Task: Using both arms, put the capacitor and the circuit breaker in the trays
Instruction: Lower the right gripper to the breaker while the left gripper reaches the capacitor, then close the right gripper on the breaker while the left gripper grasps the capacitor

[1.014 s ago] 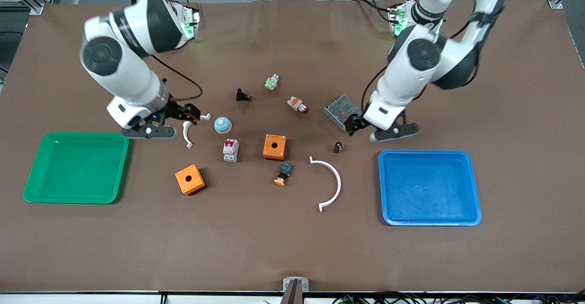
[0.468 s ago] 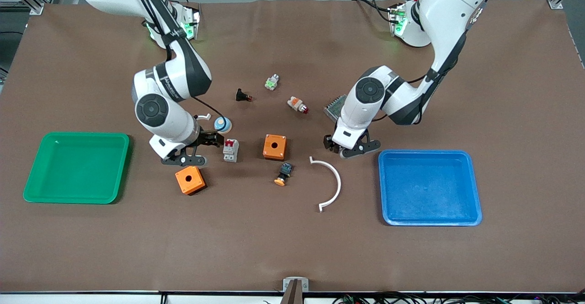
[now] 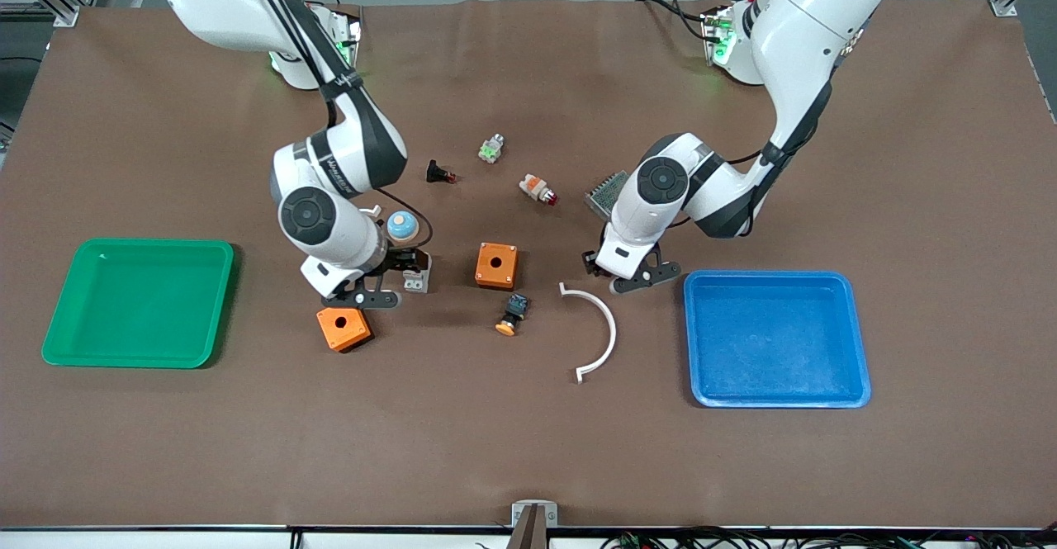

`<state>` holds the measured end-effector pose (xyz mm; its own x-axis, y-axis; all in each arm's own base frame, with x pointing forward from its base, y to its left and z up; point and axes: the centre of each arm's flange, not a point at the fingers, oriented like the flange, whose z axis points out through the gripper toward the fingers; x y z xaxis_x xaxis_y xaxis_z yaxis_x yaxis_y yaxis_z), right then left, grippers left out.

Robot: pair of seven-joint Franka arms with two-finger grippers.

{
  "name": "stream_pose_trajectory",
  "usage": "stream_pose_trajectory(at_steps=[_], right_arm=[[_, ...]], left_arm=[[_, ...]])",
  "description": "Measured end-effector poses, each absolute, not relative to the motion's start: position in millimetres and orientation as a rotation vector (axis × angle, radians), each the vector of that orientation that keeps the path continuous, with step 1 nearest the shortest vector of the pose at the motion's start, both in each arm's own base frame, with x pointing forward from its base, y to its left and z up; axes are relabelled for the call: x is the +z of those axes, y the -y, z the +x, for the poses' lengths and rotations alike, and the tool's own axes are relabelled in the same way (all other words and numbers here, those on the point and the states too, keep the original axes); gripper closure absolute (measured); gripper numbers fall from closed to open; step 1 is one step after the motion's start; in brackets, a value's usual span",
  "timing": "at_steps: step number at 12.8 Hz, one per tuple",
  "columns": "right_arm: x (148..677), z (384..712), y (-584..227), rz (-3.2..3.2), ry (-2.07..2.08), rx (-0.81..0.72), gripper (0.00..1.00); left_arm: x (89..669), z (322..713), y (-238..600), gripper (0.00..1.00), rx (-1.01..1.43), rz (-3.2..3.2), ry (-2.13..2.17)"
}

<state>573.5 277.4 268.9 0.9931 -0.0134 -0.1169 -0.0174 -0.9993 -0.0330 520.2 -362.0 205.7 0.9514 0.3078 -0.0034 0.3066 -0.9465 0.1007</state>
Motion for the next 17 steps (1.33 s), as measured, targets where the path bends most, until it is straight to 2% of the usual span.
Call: stream_pose_trajectory(at_steps=[4, 6, 7, 8, 12, 13, 14, 15, 17], right_arm=[[244, 562, -304, -3.11, -0.007, 0.185, 0.0], [233, 561, -307, -3.111, -0.002, 0.179, 0.0], [227, 560, -307, -3.113, -0.001, 0.183, 0.0], [223, 559, -307, -3.115, 0.0, 0.189, 0.0], [216, 557, -306, -3.119, 0.0, 0.203, 0.04], [215, 557, -306, -3.12, -0.001, 0.207, 0.1], [214, 556, -305, -3.121, -0.001, 0.21, 0.11], [213, 555, -305, -3.122, -0.002, 0.213, 0.21], [212, 555, -303, -3.124, -0.005, 0.216, 0.47]], left_arm=[[204, 519, 360, 0.42, -0.012, 3.037, -0.478], [204, 519, 360, 0.55, -0.015, 3.039, -0.477], [204, 519, 360, 0.55, -0.015, 3.039, -0.477], [204, 519, 360, 0.63, -0.015, 3.04, -0.477], [209, 523, 361, 0.66, -0.001, 3.031, -0.48], [212, 526, 362, 0.66, 0.008, 3.026, -0.482], [215, 529, 362, 0.66, 0.017, 3.022, -0.485], [220, 532, 361, 0.66, 0.023, 3.024, -0.491], [238, 540, 355, 0.66, 0.041, 3.039, -0.509]])
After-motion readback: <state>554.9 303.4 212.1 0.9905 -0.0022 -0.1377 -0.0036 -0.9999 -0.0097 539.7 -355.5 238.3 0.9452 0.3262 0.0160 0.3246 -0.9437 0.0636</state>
